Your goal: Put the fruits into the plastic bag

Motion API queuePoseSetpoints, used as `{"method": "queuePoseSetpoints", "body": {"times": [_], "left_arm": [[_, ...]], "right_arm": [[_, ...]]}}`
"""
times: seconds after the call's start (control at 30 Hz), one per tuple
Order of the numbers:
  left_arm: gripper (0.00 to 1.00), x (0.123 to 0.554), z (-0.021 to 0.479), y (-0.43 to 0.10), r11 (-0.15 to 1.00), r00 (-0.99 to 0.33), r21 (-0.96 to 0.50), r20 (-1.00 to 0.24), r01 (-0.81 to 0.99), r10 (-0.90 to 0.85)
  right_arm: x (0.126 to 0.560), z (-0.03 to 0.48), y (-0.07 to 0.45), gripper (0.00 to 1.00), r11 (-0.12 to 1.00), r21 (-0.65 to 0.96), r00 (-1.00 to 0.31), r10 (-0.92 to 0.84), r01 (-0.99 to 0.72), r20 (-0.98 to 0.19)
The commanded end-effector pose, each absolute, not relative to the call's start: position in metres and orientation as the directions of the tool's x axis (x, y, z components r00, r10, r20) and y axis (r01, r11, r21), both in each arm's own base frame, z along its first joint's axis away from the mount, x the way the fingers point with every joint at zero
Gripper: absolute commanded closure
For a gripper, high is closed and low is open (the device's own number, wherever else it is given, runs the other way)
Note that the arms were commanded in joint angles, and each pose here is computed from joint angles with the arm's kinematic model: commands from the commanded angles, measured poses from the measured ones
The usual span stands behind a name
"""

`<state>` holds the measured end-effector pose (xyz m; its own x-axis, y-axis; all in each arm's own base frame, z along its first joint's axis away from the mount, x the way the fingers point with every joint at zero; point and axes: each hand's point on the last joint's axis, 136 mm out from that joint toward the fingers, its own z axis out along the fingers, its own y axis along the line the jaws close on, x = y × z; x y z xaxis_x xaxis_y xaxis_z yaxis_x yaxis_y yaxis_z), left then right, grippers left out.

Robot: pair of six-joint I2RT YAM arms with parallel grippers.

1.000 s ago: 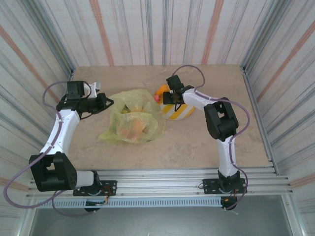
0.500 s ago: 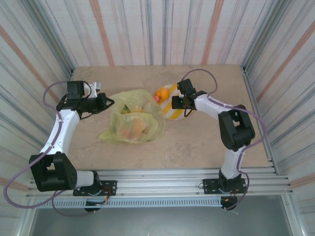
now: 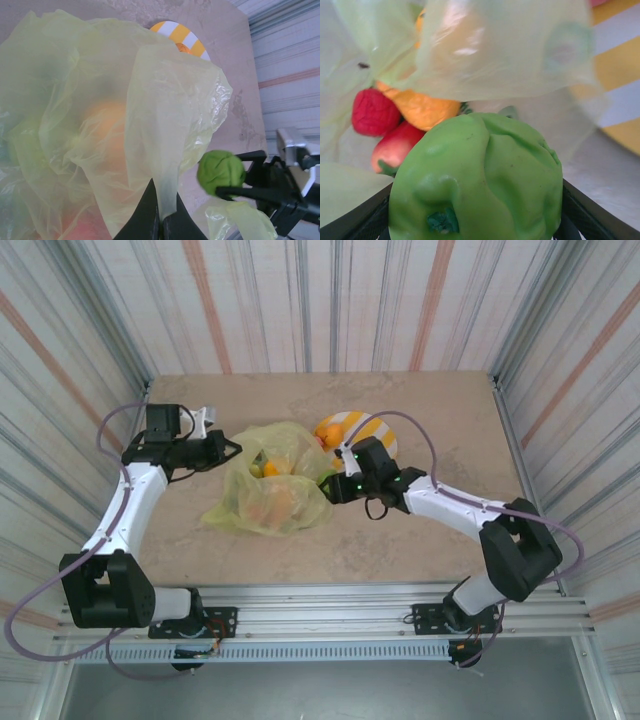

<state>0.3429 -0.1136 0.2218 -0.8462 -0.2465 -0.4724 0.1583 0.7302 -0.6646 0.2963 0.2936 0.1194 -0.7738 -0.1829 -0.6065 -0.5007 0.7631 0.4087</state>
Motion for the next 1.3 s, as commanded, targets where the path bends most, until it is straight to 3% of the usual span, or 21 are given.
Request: {"method": "queuePoseSetpoints", "body": {"times": [0.0, 0.3, 0.6, 0.93, 1.27], "left_arm": [[1.0, 0.342, 0.233, -0.123, 0.71, -0.839, -0.673, -0.496, 0.207, -0.225], [1.0, 0.339, 0.238, -0.129, 0.698, -0.836, -0.678, -0.504, 0.229, -0.215], [1.0, 0.335, 0.241, -0.138, 0.685, -0.837, -0.681, -0.512, 0.26, -0.191], [1.0, 0.332, 0.252, -0.14, 0.68, -0.816, -0.672, -0.547, 0.294, -0.188], [1.0, 0.332, 0.256, -0.137, 0.689, -0.797, -0.66, -0.57, 0.3, -0.198]], "right_arm": [[0.296, 0.111, 0.311, 0.44, 0.728, 0.442, -0.772, -0.187, -0.523, -0.607], [0.277, 0.114, 0.365, 0.45, 0.606, 0.514, -0.754, -0.236, -0.607, -0.613], [0.296, 0.143, 0.415, 0.45, 0.514, 0.576, -0.735, -0.176, -0.636, -0.654], [0.309, 0.139, 0.456, 0.44, 0.466, 0.641, -0.765, -0.137, -0.61, -0.629], [0.291, 0.129, 0.481, 0.37, 0.424, 0.681, -0.79, -0.157, -0.596, -0.593]]}}
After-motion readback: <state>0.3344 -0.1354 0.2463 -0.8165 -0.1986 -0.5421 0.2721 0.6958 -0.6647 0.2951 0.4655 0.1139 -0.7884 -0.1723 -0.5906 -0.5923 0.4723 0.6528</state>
